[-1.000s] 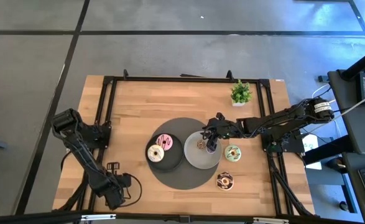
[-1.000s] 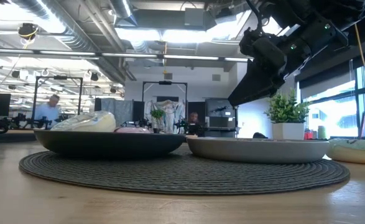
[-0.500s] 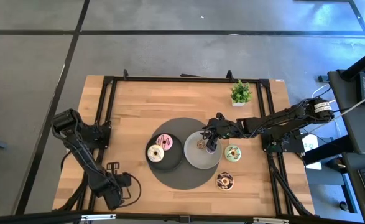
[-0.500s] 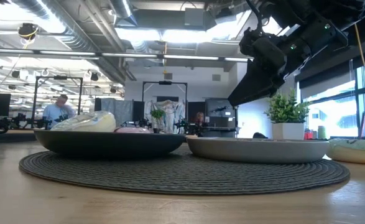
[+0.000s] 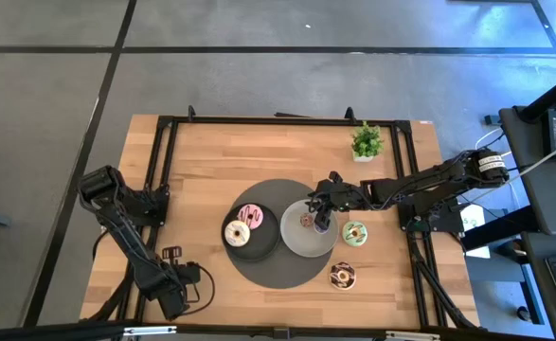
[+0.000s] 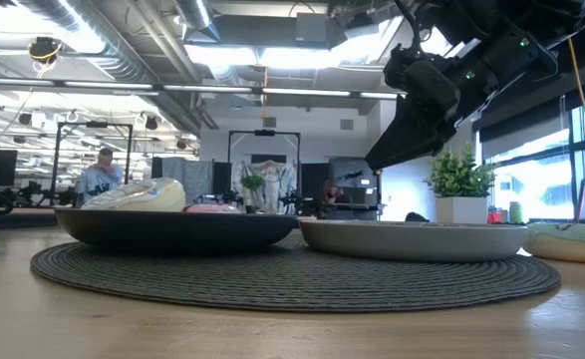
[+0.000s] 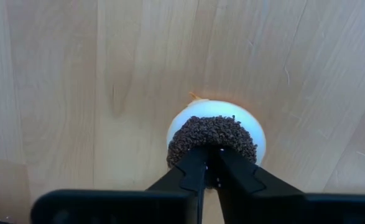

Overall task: Pick & Place donuts
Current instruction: Put the small black donut on the gray plate

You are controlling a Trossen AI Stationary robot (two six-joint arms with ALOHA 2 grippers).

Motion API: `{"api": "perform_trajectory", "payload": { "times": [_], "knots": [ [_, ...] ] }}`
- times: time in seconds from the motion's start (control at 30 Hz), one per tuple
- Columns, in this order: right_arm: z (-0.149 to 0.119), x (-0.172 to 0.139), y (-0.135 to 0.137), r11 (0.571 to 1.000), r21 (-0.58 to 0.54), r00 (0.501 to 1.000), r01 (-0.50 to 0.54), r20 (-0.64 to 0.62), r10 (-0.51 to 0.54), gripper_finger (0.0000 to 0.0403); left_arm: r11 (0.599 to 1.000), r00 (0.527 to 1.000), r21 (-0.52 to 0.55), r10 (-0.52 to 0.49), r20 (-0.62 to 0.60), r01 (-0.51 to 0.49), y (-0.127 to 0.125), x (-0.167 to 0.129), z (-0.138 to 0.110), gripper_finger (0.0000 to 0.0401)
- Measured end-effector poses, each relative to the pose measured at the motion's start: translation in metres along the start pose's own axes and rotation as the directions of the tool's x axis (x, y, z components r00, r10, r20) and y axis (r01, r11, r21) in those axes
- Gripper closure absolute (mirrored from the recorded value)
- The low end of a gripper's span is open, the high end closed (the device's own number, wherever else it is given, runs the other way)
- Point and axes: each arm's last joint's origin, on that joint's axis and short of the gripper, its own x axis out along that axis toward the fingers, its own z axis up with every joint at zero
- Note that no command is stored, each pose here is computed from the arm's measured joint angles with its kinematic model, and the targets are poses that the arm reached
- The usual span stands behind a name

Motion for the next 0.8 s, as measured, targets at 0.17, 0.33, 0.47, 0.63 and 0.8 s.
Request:
{"api": "perform_trajectory", "payload": {
  "times": [0.17,0.33,0.47,0.63,0.8],
  "knots": [
    [0.0,0.0,0.0,1.0,-0.001,1.0,0.0,-0.003,0.0,0.0268,1.0,1.0,0.01,-0.001,-0.005,0.002,0.0,0.0,0.0,0.0362],
    [0.0,0.0,0.0,1.0,-0.001,1.0,0.001,-0.003,-0.001,0.0268,1.0,1.0,0.028,0.011,-0.004,-0.011,-0.001,-0.004,0.0,0.0359],
    [0.0,0.0,0.0,1.0,-0.001,1.0,0.001,-0.003,-0.001,0.0268,0.998,0.999,0.056,0.04,0.017,-0.041,-0.003,-0.013,0.002,0.0358],
    [0.0,0.0,0.0,1.0,-0.001,1.0,0.0,-0.003,0.0,0.0268,0.994,0.993,0.065,0.081,0.085,-0.086,-0.005,-0.024,0.006,0.0358],
    [0.0,0.0,0.0,1.0,-0.001,1.0,0.0,-0.003,0.0,0.0268,0.988,0.974,0.077,0.113,0.196,-0.13,-0.007,-0.031,0.011,0.0358]
  ]
}}
